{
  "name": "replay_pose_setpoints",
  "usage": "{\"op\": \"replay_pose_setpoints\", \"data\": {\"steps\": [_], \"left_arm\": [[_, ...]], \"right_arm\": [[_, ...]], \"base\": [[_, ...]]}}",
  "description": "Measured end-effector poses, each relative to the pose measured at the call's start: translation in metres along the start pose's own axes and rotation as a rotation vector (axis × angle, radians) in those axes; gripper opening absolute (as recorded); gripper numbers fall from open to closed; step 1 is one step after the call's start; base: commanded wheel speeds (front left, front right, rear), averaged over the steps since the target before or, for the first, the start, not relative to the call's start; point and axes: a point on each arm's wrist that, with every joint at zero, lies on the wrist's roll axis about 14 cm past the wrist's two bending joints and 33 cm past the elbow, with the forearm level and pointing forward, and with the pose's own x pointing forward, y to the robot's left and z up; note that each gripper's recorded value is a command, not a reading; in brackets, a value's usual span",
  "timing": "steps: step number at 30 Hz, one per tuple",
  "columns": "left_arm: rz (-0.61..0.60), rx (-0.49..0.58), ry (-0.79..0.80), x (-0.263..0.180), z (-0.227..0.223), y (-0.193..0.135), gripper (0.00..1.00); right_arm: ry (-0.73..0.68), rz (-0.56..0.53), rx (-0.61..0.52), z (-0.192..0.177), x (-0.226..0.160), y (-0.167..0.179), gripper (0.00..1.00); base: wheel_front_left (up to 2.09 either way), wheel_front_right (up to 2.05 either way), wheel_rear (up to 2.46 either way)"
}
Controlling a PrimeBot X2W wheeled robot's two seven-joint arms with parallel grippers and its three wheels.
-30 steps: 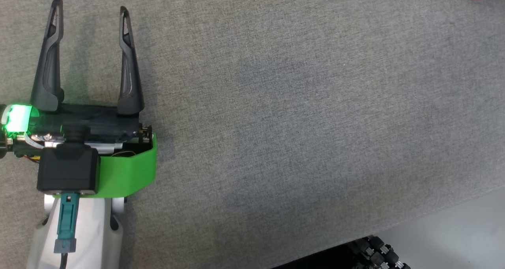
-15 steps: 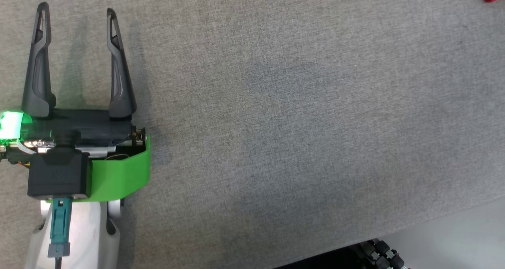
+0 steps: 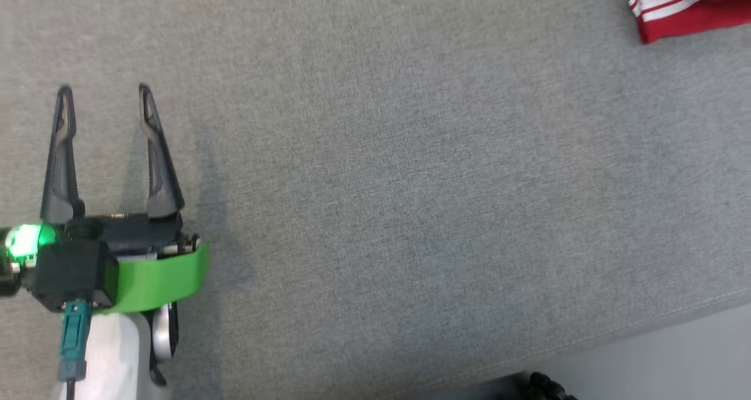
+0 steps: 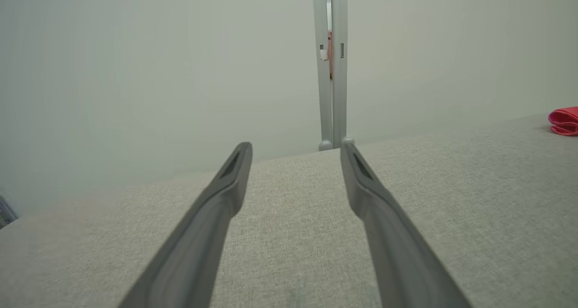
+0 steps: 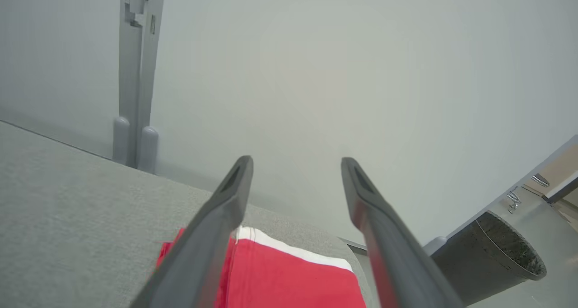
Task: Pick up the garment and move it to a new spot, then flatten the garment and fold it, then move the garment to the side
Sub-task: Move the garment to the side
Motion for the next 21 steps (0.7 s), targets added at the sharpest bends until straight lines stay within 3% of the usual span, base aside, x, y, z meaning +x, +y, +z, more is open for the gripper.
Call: {"op": "replay_pose_setpoints", "data": {"steps": [8,21], "left_arm": [[0.061,-0.004,0.033,-0.036,0.022,0.019,1.00],[0.122,-0.039,0.048,-0.077,0.046,0.034,1.00]], "right_arm": [[-0.119,0.045,0.150,0.023,-0.060,0.072,1.00],[-0.129,0.035,0.363,0.026,-0.134,0.122,1.00]], "base": [[0.00,0.00,0.00],[0.00,0.00,0.00]]}}
